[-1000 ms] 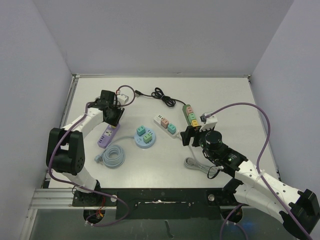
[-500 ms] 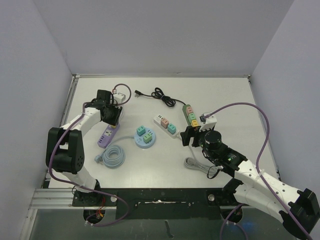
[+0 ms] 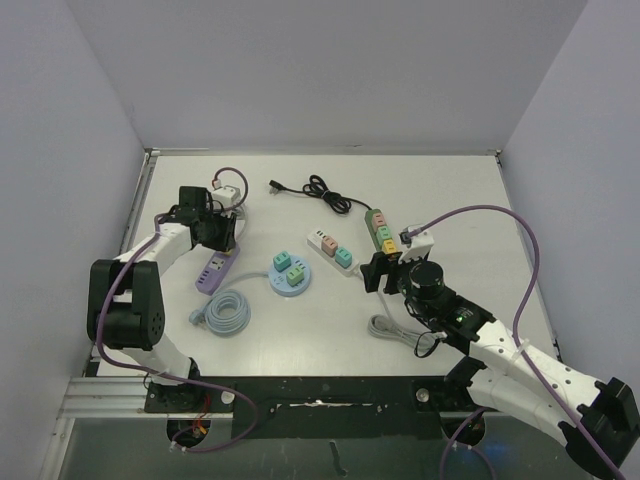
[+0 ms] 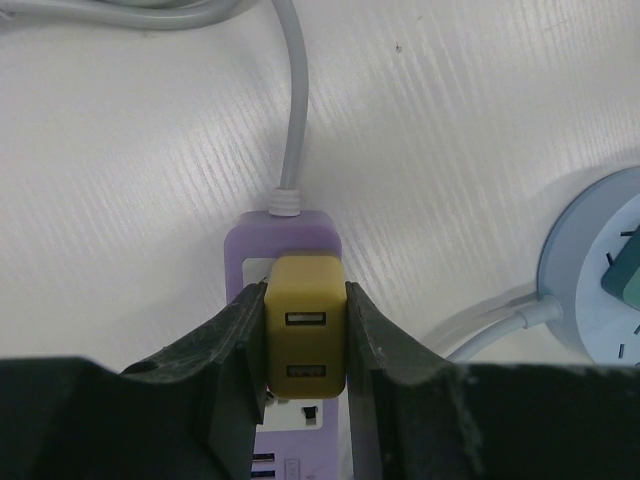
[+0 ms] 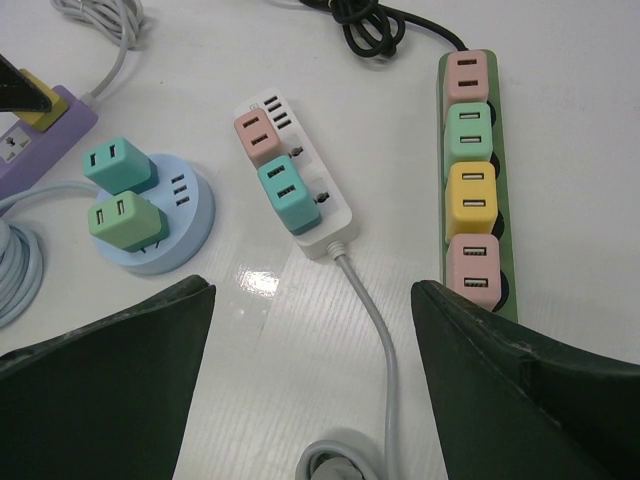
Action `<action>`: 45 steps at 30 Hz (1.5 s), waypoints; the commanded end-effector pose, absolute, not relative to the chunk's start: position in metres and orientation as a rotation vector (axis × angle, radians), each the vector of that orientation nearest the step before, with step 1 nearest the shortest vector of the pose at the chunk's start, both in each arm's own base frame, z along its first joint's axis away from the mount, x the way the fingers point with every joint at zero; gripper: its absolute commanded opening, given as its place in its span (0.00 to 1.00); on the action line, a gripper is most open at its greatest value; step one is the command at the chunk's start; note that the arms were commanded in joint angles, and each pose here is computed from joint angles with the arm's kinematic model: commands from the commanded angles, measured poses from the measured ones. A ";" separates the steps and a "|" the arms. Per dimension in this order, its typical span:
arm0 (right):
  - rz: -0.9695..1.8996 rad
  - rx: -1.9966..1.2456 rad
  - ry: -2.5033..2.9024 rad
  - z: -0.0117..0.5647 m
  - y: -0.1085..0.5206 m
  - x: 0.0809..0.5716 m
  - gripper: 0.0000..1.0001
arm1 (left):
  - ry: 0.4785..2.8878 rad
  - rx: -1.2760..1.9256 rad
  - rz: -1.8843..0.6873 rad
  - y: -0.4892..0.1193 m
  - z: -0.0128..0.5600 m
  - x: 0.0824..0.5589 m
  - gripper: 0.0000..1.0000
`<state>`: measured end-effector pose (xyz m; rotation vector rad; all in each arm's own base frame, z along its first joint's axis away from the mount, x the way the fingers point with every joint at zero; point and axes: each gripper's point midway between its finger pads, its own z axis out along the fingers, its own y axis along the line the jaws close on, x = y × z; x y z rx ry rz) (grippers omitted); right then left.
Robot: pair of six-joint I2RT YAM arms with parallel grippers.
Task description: Insert the plug
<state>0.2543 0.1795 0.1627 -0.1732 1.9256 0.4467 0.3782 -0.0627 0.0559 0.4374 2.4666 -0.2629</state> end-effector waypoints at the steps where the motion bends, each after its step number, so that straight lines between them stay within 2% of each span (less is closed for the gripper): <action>1: 0.493 -0.152 1.815 0.205 0.184 0.258 0.81 | 2.566 0.445 -0.286 -0.060 0.035 0.358 0.19; 3: 0.497 -0.148 1.805 0.208 0.183 0.258 0.81 | 2.511 0.440 -0.292 -0.063 0.052 0.368 0.26; 6: 0.500 -0.141 1.791 0.214 0.181 0.257 0.81 | 2.434 0.431 -0.298 -0.067 0.081 0.380 0.62; 7: 0.501 -0.135 1.790 0.215 0.180 0.256 0.81 | 2.406 0.426 -0.293 -0.068 0.092 0.383 0.69; 8: 0.507 -0.123 1.791 0.216 0.180 0.256 0.82 | 2.376 0.423 -0.284 -0.067 0.105 0.387 0.71; 14: 0.522 -0.085 1.812 0.216 0.177 0.254 0.82 | 2.270 0.364 -0.151 -0.051 0.163 0.392 0.72; 17: 0.471 -0.035 1.862 0.210 0.167 0.253 0.82 | 2.184 0.231 -0.069 -0.037 0.193 0.390 0.72; 20: 0.360 0.079 1.943 0.202 0.144 0.251 0.83 | 2.089 -0.097 0.086 -0.008 0.223 0.379 0.73; 23: 0.253 0.173 2.004 0.205 0.121 0.243 0.85 | 2.060 -0.442 0.131 0.013 0.247 0.355 0.73; 30: 0.152 0.292 1.987 0.245 0.076 0.218 0.86 | 2.055 -0.282 -0.163 -0.027 0.259 0.309 0.75; 37: 0.120 0.393 1.826 0.312 0.018 0.185 0.90 | 1.968 -0.250 -0.211 -0.028 0.287 0.265 0.75; 45: 0.085 0.469 1.703 0.363 -0.026 0.158 0.95 | 1.716 -0.305 -0.172 -0.007 0.360 0.220 0.75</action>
